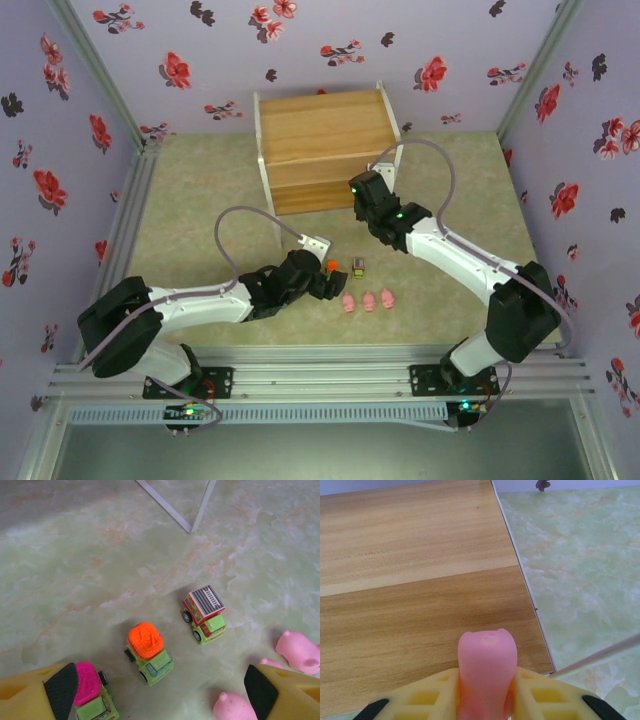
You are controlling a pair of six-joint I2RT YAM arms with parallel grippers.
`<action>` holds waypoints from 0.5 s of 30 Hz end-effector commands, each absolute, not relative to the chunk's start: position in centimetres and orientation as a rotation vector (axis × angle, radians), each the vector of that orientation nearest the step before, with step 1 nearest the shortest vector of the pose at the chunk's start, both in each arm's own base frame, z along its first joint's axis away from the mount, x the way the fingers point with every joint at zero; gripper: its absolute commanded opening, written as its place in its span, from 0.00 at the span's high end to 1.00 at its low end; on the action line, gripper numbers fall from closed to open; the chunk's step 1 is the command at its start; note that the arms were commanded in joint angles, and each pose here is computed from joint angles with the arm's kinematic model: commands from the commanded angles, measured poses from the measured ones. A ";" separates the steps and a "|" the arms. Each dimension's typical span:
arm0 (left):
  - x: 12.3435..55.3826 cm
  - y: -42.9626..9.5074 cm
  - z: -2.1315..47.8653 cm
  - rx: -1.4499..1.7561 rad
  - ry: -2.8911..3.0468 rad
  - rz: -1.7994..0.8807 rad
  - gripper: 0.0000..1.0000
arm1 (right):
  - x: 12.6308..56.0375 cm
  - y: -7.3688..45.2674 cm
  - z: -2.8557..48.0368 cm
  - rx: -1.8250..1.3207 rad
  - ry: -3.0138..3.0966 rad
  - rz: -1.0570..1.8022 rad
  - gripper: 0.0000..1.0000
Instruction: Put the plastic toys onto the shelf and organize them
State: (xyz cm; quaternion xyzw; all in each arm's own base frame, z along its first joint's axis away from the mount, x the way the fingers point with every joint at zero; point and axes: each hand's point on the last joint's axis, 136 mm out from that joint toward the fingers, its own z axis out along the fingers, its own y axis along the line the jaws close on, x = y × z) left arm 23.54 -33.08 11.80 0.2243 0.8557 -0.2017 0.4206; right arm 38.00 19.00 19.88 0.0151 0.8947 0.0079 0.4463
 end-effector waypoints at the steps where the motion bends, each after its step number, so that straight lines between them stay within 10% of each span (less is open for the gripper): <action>1: 23.9 -33.4 12.5 0.555 2.138 -0.513 0.10 | 39.1 19.2 22.0 0.059 2.144 0.010 0.71; 15: 23.9 -33.4 12.6 0.556 2.135 -0.512 0.10 | 39.6 19.5 20.6 0.058 2.181 -0.002 0.69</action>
